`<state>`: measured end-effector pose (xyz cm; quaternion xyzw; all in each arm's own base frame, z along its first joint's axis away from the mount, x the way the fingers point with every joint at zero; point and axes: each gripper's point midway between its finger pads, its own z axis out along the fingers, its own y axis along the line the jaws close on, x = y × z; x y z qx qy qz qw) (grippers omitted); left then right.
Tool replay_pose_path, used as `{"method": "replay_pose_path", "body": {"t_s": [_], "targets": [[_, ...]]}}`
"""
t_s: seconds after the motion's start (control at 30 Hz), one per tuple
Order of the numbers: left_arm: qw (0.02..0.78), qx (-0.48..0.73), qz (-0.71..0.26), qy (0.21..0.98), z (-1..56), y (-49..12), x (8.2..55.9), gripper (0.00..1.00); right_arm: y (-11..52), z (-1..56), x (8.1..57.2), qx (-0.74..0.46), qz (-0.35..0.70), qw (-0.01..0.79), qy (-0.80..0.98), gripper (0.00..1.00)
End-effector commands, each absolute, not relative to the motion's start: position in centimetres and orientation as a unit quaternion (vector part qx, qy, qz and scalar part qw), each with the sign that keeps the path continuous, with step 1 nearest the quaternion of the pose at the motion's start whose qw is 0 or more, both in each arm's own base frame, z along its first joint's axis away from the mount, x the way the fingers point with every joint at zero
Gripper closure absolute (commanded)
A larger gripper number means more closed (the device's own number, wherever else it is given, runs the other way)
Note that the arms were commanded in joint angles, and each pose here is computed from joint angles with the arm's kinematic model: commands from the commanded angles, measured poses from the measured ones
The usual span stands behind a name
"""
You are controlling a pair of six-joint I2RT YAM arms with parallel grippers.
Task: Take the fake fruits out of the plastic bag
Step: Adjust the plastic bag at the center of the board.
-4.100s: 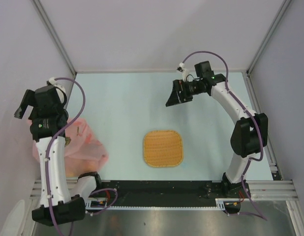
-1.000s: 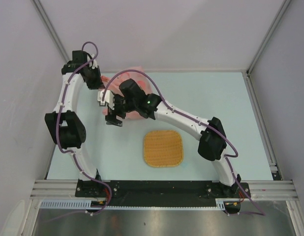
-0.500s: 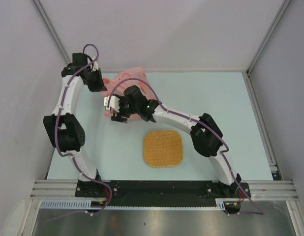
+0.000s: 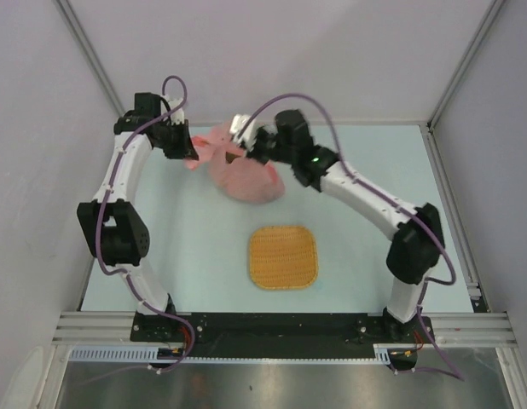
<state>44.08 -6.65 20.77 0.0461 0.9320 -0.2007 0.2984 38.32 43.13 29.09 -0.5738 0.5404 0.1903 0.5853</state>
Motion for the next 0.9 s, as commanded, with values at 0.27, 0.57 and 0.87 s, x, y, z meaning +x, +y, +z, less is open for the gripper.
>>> {"method": "replay_pose_path", "body": {"t_s": [0.27,0.57,0.87], "targets": [[0.444,0.236,-0.35,0.79,34.8,-16.9,42.8,1.0,25.4,37.9,45.7,-0.421,0.059,0.686,0.59,1.0],[0.565,0.221,-0.35,0.714,40.9,-20.3,54.2,1.0,14.9,40.1,57.8,-0.281,0.01,0.733,0.62,1.0],[0.732,0.238,-0.256,0.585,52.4,-20.9,53.5,1.0,10.7,50.4,60.4,-0.203,-0.013,0.808,0.553,1.0]]}}
